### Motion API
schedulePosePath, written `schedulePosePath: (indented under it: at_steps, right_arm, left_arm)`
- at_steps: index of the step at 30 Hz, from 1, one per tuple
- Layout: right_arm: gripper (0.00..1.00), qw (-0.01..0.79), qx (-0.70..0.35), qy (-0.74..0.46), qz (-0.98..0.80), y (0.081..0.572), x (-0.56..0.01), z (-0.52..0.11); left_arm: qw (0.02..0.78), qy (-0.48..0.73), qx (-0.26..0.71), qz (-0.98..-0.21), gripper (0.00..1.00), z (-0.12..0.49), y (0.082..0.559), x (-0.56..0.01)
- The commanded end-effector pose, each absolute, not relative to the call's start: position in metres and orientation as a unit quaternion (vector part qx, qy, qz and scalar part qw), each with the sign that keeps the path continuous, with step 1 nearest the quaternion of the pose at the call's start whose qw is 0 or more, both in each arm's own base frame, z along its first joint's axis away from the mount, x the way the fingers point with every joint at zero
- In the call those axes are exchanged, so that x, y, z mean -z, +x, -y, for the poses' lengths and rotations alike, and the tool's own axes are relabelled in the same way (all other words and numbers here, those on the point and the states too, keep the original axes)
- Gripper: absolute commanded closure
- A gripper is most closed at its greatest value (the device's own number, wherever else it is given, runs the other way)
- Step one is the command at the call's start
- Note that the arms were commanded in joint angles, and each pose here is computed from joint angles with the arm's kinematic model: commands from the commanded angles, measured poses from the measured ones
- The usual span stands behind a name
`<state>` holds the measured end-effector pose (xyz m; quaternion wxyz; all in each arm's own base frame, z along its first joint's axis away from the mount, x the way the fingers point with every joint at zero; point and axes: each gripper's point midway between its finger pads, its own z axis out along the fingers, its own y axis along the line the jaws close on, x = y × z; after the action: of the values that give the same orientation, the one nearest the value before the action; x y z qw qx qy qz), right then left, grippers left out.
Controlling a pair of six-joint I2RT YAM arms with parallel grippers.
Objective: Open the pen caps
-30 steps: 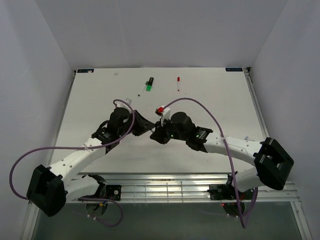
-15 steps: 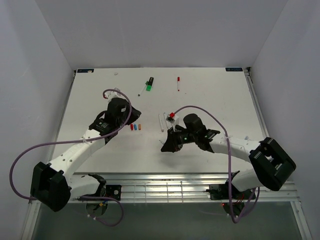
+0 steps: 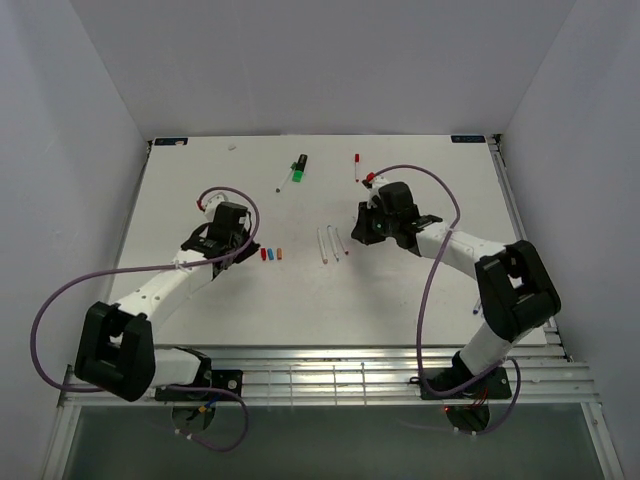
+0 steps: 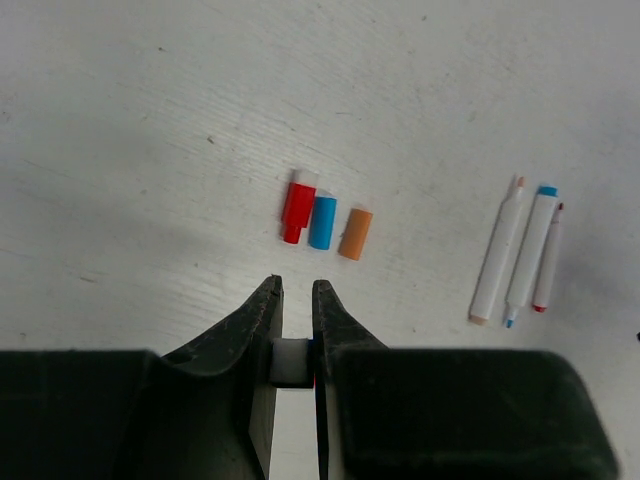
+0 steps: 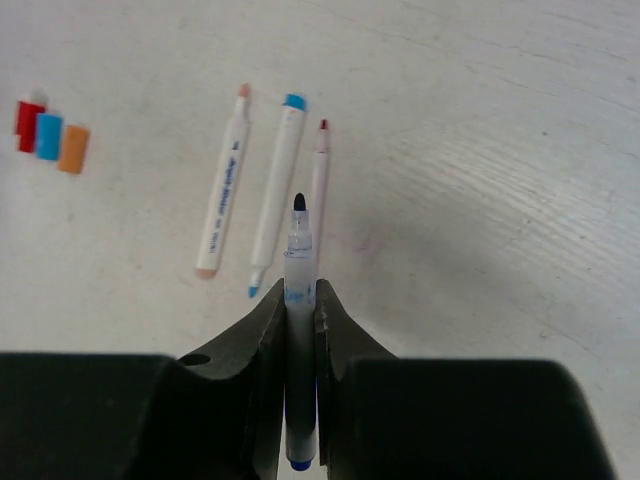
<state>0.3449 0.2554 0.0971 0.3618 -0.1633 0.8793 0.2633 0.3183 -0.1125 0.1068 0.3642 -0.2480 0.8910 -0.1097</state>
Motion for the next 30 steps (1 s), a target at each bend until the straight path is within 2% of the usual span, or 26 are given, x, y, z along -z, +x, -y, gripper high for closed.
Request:
schedulePosePath:
  at_steps: [1,5,13,16,18,20,21,26,30]
  right_arm:
    - [0.92,0.355,-0.195,-0.165,-0.899,0.368,-0.074,-0.234]
    - [0.92,0.352,-0.186,-0.174,-0.9,0.389,-0.064,-0.238]
    - [0.92,0.338,-0.193,-0.192,-0.901,0.399,-0.045,-0.247]
    - [0.9,0.338,-0.203,-0.19,-0.899,0.399,-0.043,-0.252]
    - [0.87,0.335,-0.208,-0.189,-0.899,0.399,-0.039,-0.254]
    - [0.85,0.329,-0.211,-0.187,-0.901,0.398,-0.036,-0.254]
    - [0.84,0.327,-0.212,-0.186,-0.902,0.397,-0.034,-0.255]
    - [0.76,0.321,-0.219,-0.186,-0.902,0.391,-0.031,-0.258]
    - [0.67,0.316,-0.223,-0.188,-0.903,0.387,-0.029,-0.261]
  left_arm:
    - [0.338,-0.216,0.101,-0.91,1.0,0.111,0.322,-0.084]
    - [0.312,-0.215,0.092,-0.921,1.0,0.107,0.326,-0.06]
    - [0.29,-0.216,0.086,-0.928,1.0,0.106,0.339,-0.035]
    - [0.286,-0.221,0.079,-0.929,0.93,0.104,0.341,-0.029]
    - [0.289,-0.222,0.08,-0.928,0.8,0.104,0.343,-0.029]
    - [0.289,-0.223,0.076,-0.928,0.78,0.102,0.344,-0.028]
    - [0.291,-0.222,0.077,-0.927,0.73,0.102,0.345,-0.029]
    - [0.289,-0.223,0.08,-0.927,0.66,0.101,0.347,-0.028]
    - [0.284,-0.225,0.082,-0.928,0.6,0.101,0.346,-0.027]
